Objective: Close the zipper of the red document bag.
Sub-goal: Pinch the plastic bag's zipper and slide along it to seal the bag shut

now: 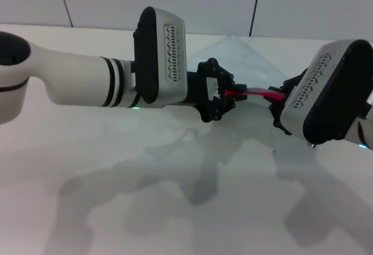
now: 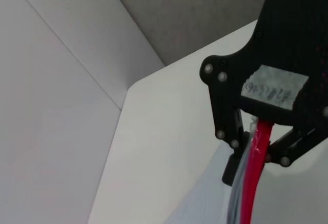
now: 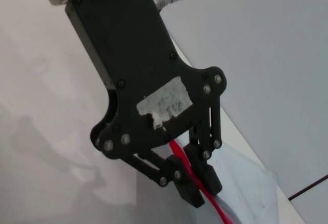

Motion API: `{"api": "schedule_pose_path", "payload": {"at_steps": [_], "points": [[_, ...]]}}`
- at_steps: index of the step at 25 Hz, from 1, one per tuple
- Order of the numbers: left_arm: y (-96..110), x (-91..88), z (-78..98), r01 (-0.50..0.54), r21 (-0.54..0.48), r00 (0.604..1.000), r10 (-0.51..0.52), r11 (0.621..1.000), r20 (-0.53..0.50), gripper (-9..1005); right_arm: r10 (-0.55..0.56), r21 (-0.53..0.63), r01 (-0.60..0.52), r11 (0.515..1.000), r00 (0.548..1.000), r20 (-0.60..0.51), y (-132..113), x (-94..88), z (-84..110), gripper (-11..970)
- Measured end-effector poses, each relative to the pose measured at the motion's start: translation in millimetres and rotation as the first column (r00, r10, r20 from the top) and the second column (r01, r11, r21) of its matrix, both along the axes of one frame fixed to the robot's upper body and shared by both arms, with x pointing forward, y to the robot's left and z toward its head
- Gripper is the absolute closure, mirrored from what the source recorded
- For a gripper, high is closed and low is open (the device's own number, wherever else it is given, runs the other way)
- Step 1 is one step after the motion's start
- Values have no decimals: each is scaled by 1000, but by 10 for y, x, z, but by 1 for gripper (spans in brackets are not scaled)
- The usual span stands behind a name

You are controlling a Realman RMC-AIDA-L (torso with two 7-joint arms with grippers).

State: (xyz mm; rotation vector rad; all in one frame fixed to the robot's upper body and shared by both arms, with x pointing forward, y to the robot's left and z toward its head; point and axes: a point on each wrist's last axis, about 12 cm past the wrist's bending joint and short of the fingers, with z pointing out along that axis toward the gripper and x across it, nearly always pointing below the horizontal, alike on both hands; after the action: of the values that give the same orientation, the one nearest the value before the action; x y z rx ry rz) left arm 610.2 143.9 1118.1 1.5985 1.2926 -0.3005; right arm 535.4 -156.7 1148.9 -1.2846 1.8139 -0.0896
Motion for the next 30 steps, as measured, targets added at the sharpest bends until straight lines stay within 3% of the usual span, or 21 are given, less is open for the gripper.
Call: {"api": "schedule_pose_path", "payload": {"at_steps": [10,27,30], "points": [[18,1,1,-6,-4,1000,6,1000,1,825,2,9,-2,1000,1000,12,7,-11,44,894],[40,-16,-13,-18,-20,1000,18,1000,7,854,3,10,-3,1000,1000,13,9,-19,48,889],[53,-18,-19,-24,-22,1000,24,999,5,906,3,10,-3,1000,1000,13,9,-19,48,888]]}}
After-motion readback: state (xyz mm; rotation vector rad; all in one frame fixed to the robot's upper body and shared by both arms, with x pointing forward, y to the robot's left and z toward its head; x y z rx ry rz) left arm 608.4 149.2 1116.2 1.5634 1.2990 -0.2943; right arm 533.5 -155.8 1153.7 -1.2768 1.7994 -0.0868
